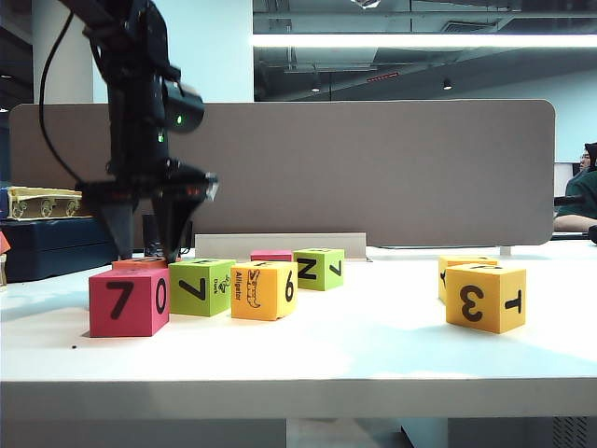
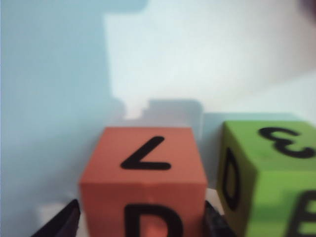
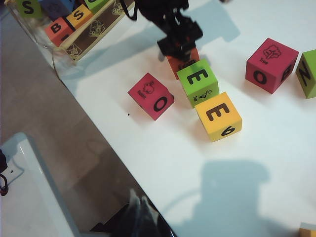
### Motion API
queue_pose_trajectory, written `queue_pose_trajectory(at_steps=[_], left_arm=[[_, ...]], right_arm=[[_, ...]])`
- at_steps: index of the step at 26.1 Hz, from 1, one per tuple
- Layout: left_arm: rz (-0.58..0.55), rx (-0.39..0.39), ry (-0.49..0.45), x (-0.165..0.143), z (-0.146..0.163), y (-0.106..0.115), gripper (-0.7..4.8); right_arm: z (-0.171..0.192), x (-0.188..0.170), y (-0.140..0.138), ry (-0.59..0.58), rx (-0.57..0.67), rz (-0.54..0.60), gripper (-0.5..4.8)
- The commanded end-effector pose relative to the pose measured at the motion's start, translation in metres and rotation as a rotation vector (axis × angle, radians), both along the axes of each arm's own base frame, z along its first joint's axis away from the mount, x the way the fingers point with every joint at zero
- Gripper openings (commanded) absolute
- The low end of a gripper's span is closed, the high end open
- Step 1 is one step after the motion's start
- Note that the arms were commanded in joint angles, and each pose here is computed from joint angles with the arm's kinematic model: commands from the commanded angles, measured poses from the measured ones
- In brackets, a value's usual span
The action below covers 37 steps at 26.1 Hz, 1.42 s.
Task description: Select the appropriate blocks from the scattered letter blocks on the table and arrange them in a row to spell out "DEEP".
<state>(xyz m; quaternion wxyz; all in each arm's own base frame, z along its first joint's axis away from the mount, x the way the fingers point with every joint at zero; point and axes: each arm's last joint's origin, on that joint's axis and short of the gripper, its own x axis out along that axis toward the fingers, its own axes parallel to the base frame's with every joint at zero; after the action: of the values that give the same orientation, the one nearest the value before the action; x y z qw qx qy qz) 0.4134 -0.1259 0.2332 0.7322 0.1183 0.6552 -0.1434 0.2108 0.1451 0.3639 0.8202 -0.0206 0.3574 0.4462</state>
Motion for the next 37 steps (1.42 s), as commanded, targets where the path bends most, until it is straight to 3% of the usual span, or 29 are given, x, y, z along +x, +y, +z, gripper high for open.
queue_pose_trajectory(at_steps=[1, 4, 6, 10, 14, 20, 22, 27, 29, 32, 37], left_arm=[[0.001, -0.013, -0.044, 0.001, 0.025, 0.0, 3.1], [0.039, -0.056, -0.128, 0.003, 0.057, -0.001, 3.1], [0.043, -0.152, -0.15, 0.002, 0.071, -0.007, 3.1], [0.0, -0.248, -0.174, -0.001, 0.08, -0.025, 3.09], [-0.065, -0.272, -0.201, -0.007, 0.082, -0.051, 3.09], [-0.2, -0.337, -0.287, -0.024, 0.086, -0.106, 3.09], [-0.288, -0.367, -0.34, -0.041, 0.088, -0.143, 3.09], [-0.394, -0.388, -0.357, -0.064, 0.079, -0.189, 3.09], [-0.454, -0.307, -0.348, -0.08, 0.056, -0.216, 3.09], [-0.497, -0.255, -0.313, -0.087, 0.034, -0.232, 3.1], [-0.526, -0.259, -0.286, -0.095, 0.02, -0.248, 3.1]], right_arm=[[0.002, 0.0, 0.0, -0.013, 0.01, 0.003, -0.01], [0.002, 0.001, -0.001, -0.019, 0.0, -0.016, -0.01], [0.003, 0.003, -0.004, -0.061, -0.056, -0.073, -0.01], [0.007, 0.006, -0.013, -0.122, -0.173, -0.177, -0.01], [0.013, 0.007, -0.024, -0.13, -0.239, -0.268, -0.01], [0.02, 0.006, -0.038, -0.127, -0.352, -0.385, -0.01], [0.023, 0.002, -0.042, -0.119, -0.411, -0.414, -0.01], [0.024, -0.003, -0.045, -0.096, -0.464, -0.428, -0.01], [0.028, -0.009, -0.049, -0.093, -0.503, -0.426, -0.01], [0.037, -0.015, -0.052, -0.09, -0.524, -0.435, -0.01], [0.053, -0.026, -0.058, -0.083, -0.533, -0.435, -0.01]])
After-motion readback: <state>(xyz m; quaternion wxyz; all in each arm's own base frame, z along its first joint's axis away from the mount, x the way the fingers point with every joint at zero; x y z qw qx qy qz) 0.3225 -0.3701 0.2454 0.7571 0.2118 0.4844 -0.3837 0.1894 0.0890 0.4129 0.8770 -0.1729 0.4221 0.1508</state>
